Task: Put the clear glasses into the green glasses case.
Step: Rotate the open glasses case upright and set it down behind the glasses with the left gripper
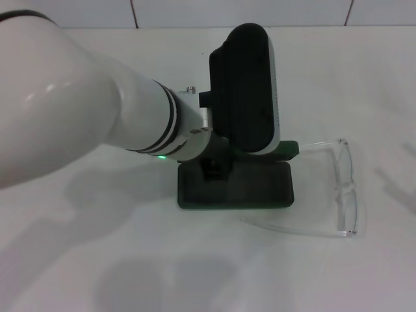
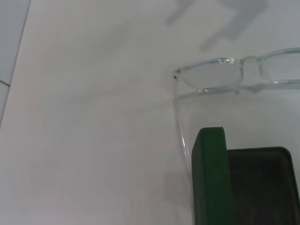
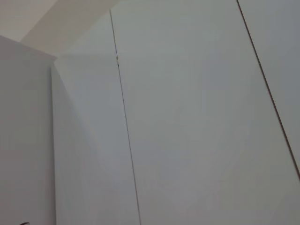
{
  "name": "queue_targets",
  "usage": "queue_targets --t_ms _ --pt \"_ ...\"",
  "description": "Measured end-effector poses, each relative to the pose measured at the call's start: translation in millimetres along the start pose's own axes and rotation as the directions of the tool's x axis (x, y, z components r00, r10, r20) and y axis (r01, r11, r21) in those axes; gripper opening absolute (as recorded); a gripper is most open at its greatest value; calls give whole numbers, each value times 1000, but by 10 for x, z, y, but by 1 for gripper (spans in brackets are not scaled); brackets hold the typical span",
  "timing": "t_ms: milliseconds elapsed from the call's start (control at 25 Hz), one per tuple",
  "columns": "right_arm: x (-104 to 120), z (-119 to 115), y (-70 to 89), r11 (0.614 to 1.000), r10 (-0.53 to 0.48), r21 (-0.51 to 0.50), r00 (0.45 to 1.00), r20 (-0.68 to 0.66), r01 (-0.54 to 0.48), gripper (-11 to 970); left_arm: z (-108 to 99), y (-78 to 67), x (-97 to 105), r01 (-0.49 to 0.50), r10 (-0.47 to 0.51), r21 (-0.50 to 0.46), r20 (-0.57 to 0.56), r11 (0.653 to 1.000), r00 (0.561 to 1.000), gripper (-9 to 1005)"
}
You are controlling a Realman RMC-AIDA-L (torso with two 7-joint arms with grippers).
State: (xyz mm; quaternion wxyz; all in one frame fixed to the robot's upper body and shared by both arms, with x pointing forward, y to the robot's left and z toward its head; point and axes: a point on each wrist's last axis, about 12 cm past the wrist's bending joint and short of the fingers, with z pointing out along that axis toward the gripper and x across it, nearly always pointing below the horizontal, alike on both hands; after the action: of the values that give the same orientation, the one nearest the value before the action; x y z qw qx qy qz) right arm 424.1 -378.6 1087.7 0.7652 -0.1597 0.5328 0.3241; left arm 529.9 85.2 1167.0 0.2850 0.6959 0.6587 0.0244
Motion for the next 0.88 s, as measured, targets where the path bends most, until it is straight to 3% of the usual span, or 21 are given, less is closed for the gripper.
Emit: queue_targets --t_ms 360,880 --pt "-8 -30 -13 1000 -3 16 1000 -3 4 797 138 21 0 13 -13 22 10 1000 1000 215" --pt "-13 -33 -25 1000 -7 20 1000 -3 7 796 149 18 22 17 -17 18 13 1000 1000 217"
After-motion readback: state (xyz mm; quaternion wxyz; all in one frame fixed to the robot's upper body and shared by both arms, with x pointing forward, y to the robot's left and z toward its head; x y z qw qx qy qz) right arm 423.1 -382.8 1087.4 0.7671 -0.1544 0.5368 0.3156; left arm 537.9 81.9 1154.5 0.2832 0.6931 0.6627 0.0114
